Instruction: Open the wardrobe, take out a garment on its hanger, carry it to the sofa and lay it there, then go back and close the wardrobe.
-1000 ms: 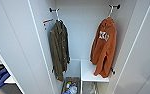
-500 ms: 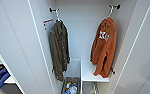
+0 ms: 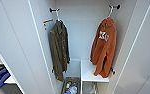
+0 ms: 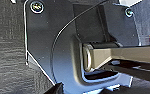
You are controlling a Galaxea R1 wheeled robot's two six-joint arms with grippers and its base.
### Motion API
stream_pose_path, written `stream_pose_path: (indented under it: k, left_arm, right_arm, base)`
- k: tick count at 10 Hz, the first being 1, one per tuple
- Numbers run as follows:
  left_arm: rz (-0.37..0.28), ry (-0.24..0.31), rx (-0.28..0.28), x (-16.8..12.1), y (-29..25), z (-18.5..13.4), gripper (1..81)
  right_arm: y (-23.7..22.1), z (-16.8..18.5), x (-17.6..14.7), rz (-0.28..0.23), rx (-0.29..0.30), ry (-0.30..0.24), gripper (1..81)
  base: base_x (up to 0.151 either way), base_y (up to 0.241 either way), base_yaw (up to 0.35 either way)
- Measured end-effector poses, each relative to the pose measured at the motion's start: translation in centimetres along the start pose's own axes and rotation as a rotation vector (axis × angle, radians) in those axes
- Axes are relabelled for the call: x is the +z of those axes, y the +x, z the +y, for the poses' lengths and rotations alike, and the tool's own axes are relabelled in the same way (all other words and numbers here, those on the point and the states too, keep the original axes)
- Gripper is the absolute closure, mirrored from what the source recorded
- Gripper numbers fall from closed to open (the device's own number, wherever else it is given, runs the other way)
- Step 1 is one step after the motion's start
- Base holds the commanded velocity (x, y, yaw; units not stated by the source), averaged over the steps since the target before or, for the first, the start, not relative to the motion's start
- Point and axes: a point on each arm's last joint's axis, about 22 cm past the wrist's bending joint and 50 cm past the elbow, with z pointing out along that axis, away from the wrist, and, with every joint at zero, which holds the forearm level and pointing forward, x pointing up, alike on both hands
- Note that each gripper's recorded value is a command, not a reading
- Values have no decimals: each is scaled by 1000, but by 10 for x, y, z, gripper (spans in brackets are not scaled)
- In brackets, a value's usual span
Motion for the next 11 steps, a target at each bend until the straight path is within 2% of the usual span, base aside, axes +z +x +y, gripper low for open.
stream_pose_path:
  k: [2, 11]
  left_arm:
    - [0, 0, 0, 0, 1, 0, 10]
    - [-1, 0, 0, 0, -1, 0, 10]
  right_arm:
    - [1, -11, 3, 1, 0, 14, 10]
    - [2, -13, 4, 3, 1, 16, 10]
  base:
    - [0, 0, 0]
    - [0, 0, 0]
